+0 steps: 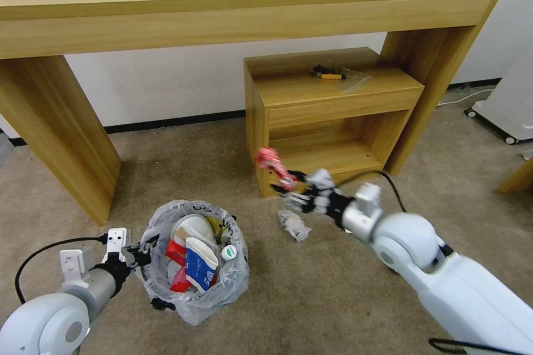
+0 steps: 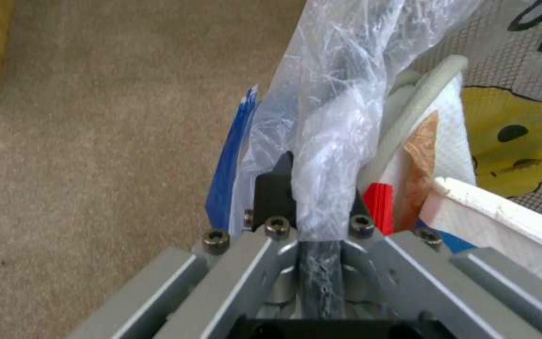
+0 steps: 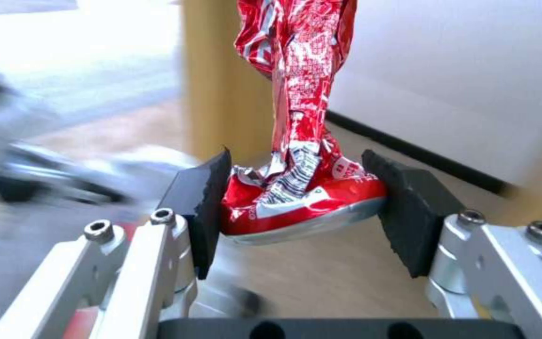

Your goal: Pick up the trash bin and place the garbage on the floor into it.

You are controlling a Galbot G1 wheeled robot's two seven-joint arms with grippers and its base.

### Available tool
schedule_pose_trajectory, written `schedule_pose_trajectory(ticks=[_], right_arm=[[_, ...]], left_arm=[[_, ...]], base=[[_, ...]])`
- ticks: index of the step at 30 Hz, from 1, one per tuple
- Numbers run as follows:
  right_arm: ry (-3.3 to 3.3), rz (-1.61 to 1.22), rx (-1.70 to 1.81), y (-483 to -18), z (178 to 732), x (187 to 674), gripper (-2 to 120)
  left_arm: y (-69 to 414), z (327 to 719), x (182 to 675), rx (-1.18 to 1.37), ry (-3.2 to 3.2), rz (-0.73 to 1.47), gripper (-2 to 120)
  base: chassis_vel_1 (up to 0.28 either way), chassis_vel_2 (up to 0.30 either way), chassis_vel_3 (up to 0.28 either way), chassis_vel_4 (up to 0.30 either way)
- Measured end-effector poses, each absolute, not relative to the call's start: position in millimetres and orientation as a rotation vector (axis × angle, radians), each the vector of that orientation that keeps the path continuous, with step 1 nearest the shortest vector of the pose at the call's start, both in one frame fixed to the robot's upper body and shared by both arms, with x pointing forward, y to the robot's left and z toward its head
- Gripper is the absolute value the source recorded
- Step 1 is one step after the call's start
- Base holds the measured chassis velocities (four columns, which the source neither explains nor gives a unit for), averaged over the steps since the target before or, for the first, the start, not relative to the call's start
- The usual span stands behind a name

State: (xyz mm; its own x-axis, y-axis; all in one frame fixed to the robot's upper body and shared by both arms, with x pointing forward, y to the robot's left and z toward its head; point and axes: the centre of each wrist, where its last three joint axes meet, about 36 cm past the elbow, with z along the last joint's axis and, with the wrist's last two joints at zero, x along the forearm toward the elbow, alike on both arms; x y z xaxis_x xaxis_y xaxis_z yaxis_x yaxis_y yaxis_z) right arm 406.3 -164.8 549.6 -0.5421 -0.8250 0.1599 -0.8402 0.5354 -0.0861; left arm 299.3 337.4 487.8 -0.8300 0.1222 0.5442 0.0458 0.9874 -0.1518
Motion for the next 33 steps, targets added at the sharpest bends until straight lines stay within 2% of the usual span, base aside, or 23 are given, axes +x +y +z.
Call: schedule_pose_trajectory(ticks=[5, 11, 13, 16, 18, 19, 21, 24, 28, 33], right_arm=[[-2.484, 0.203, 1.6, -125, 544, 378, 51], [-2.393, 0.253, 1.593, -107, 517, 367, 51], [-2.397, 0.26, 1.554, -101, 508, 364, 56], [-2.402, 0.253, 1.525, -95, 501, 361, 70], [-2.401, 0.251, 1.523, -95, 500, 361, 73], [-2.4, 0.249, 1.521, -96, 500, 360, 81], [-2.402, 0.247, 1.52, -97, 501, 359, 84], [-2.428, 0.228, 1.512, -101, 506, 358, 98], [-2.497, 0.208, 1.457, -108, 514, 365, 100], [-2.682, 0.164, 1.208, -133, 518, 381, 100]], left_arm=[[336, 488, 302, -0.11, -2.549, 0.176, 0], [334, 491, 302, -0.111, -2.555, 0.177, 0], [333, 491, 303, -0.111, -2.556, 0.178, 0], [332, 492, 303, -0.108, -2.558, 0.176, 0], [331, 492, 303, -0.108, -2.559, 0.176, 0], [331, 492, 303, -0.109, -2.559, 0.176, 0], [331, 492, 303, -0.109, -2.559, 0.176, 0], [331, 492, 302, -0.115, -2.558, 0.177, 0], [331, 492, 302, -0.117, -2.558, 0.173, 0], [332, 492, 301, -0.116, -2.558, 0.172, 0]], base=[[0.0, 0.0, 0.0, 0.0], [0.0, 0.0, 0.0, 0.0], [0.0, 0.0, 0.0, 0.0], [0.0, 0.0, 0.0, 0.0], [0.0, 0.0, 0.0, 0.0], [0.0, 0.0, 0.0, 0.0], [0.0, 0.0, 0.0, 0.0], [0.0, 0.0, 0.0, 0.0], [0.0, 0.0, 0.0, 0.0], [0.0, 0.0, 0.0, 0.0]])
